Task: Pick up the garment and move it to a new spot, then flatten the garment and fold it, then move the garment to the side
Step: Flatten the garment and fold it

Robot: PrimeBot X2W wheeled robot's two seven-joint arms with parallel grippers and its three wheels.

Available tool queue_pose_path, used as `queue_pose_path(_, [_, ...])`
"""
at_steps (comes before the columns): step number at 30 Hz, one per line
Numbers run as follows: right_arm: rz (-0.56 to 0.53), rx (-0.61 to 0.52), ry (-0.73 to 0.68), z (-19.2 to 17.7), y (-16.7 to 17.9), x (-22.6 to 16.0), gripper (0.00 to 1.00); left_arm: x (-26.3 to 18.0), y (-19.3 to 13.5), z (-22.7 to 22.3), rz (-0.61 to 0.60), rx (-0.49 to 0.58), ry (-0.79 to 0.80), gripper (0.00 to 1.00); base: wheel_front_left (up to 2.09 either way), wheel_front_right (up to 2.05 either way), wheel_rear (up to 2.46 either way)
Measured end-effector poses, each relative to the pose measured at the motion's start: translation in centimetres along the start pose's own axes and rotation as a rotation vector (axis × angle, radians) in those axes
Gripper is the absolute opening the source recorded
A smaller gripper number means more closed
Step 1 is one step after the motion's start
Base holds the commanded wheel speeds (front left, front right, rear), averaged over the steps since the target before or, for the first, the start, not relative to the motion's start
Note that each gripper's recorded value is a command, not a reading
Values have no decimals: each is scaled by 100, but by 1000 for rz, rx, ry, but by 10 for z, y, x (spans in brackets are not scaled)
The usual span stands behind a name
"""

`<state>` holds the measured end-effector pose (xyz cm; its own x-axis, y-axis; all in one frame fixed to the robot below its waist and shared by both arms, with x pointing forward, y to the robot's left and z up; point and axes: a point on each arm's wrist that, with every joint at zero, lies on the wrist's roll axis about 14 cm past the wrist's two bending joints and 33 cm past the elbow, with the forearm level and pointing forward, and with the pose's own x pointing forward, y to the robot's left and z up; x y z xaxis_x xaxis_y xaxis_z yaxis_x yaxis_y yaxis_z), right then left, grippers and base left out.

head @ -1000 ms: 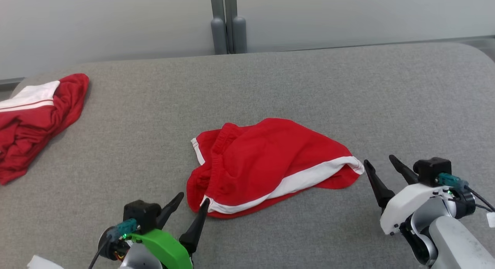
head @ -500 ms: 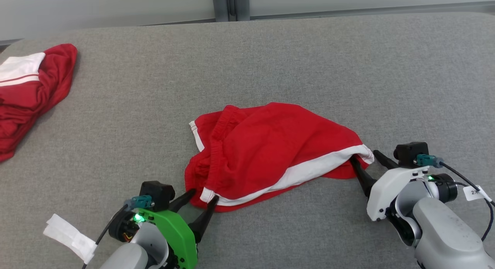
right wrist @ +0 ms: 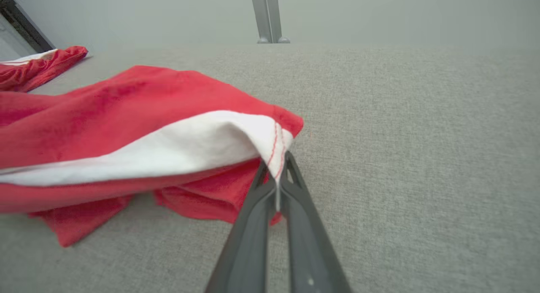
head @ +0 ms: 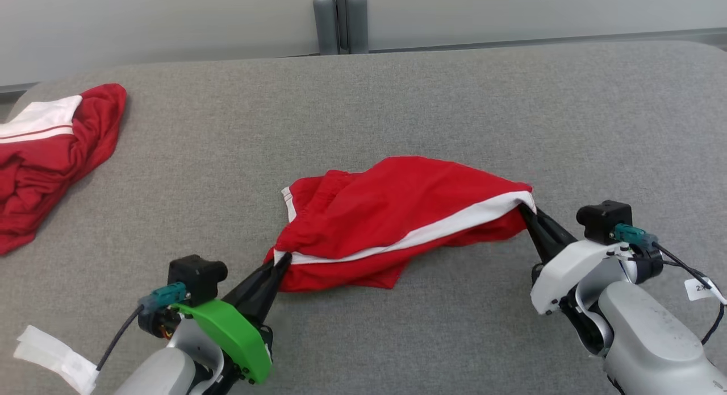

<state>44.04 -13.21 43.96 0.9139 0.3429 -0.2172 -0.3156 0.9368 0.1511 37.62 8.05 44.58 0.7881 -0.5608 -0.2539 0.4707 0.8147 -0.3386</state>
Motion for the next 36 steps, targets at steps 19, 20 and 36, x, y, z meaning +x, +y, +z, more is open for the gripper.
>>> queue_pose_path(19, [101, -206, -299, 187, 1, 85, 0, 84, 62, 192, 25, 154, -76, 0, 0, 0, 0])
queue_pose_path(20, [103, -214, -327, 201, 0, 93, 0, 91, 65, 207, 28, 161, -94, 0, 0, 0, 0])
queue_pose_path(36, [-2, -289, -476, 261, -55, 121, 0, 157, 63, 275, -46, 84, -242, 0, 0, 0, 0])
